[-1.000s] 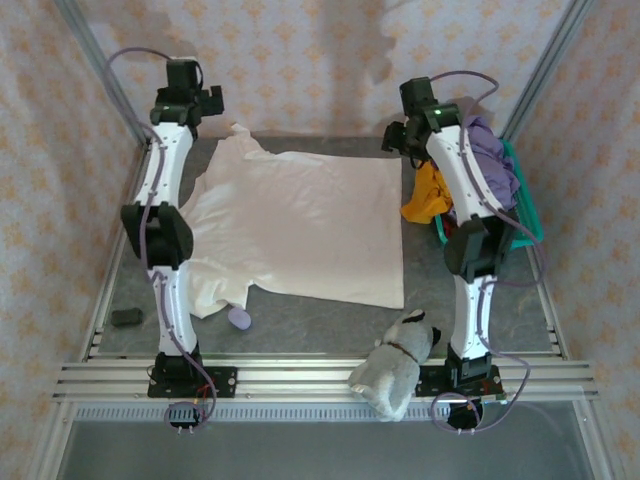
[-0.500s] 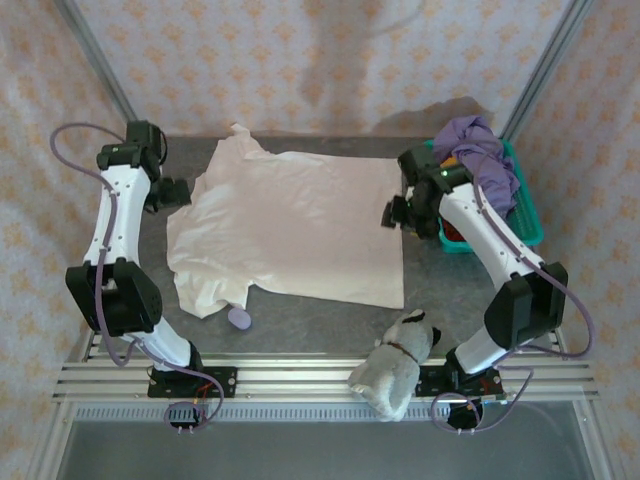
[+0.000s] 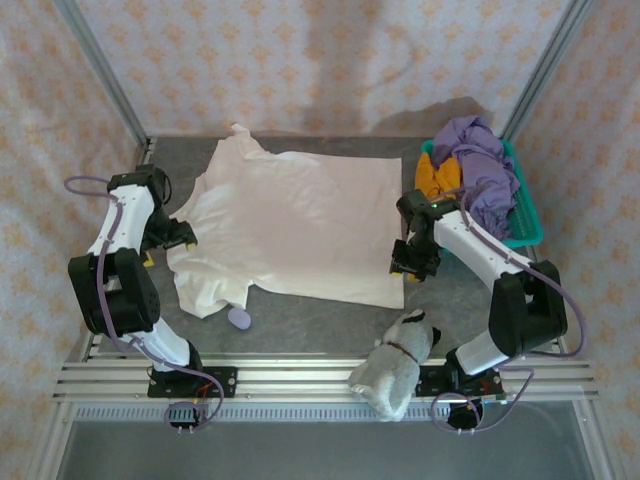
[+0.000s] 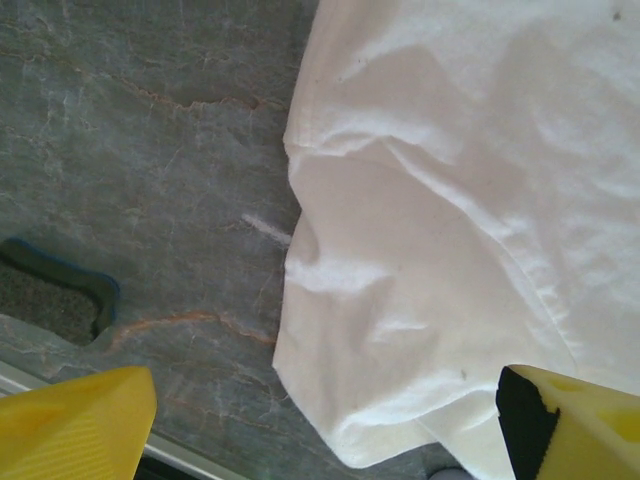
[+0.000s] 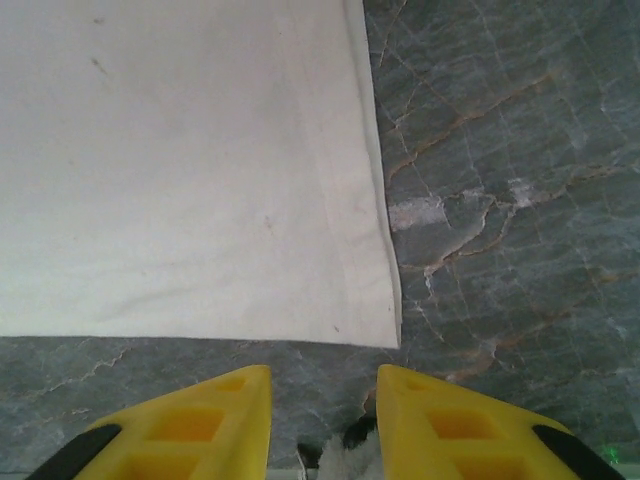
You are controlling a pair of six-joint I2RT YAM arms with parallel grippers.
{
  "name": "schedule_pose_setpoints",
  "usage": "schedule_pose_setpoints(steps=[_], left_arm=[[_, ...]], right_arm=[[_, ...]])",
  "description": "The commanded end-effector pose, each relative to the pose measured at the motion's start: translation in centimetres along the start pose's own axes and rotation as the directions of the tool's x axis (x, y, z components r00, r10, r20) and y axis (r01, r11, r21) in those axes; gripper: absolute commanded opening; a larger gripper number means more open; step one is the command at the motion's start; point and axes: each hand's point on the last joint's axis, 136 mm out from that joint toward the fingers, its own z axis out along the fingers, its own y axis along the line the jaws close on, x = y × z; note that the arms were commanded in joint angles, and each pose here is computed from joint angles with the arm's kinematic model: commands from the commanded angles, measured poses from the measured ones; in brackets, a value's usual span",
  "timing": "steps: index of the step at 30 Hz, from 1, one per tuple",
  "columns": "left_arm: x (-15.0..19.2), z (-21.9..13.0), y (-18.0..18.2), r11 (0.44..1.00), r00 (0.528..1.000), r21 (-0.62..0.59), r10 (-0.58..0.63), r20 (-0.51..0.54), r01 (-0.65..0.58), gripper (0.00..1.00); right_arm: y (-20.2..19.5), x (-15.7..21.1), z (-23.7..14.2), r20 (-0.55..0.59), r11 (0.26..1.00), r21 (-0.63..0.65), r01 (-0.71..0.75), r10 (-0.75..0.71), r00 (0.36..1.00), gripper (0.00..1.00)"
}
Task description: Fold and stack the t-shirts
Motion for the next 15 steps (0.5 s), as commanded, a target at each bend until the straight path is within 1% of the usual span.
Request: schedule_pose_setpoints(steps=[1, 4, 9, 12, 15], left_arm=[[-0.4, 0.1, 0.3, 0.998, 0.997, -0.002, -0.056, 0.052, 0.056, 0.91], [-0.1, 0.8, 0.7, 0.998, 0.997, -0.022, -0.06, 0.045, 0.061, 0.9], [0.6, 2.3, 0.5, 0.998, 0.999, -0.024, -0.051, -0.003, 0.051, 0.9], [0.6, 2.8, 0.5, 0.998, 0.999, -0.038, -0.047, -0.022, 0.046, 0.89], [0.4, 3.2, 0.4, 0.998, 0.998, -0.042, -0.045, -0.034, 0.043, 0.89]], right_arm=[[-0.4, 0.8, 1.7, -0.04, 1.0, 0.006, 0.002, -0.002, 0.999, 0.29], [-0.8, 1.2, 2.5, -0.059, 1.0, 0.011, 0.018, -0.017, 0.998, 0.26], [-1.6, 2.0, 3.5, -0.119, 0.999, 0.042, 0.033, -0.028, 0.993, 0.24], [-1.3, 2.6, 3.9, -0.164, 0.999, 0.024, 0.028, -0.024, 0.986, 0.24], [-1.9, 3.4, 4.7, -0.209, 0.999, 0.048, 0.018, -0.008, 0.978, 0.24]])
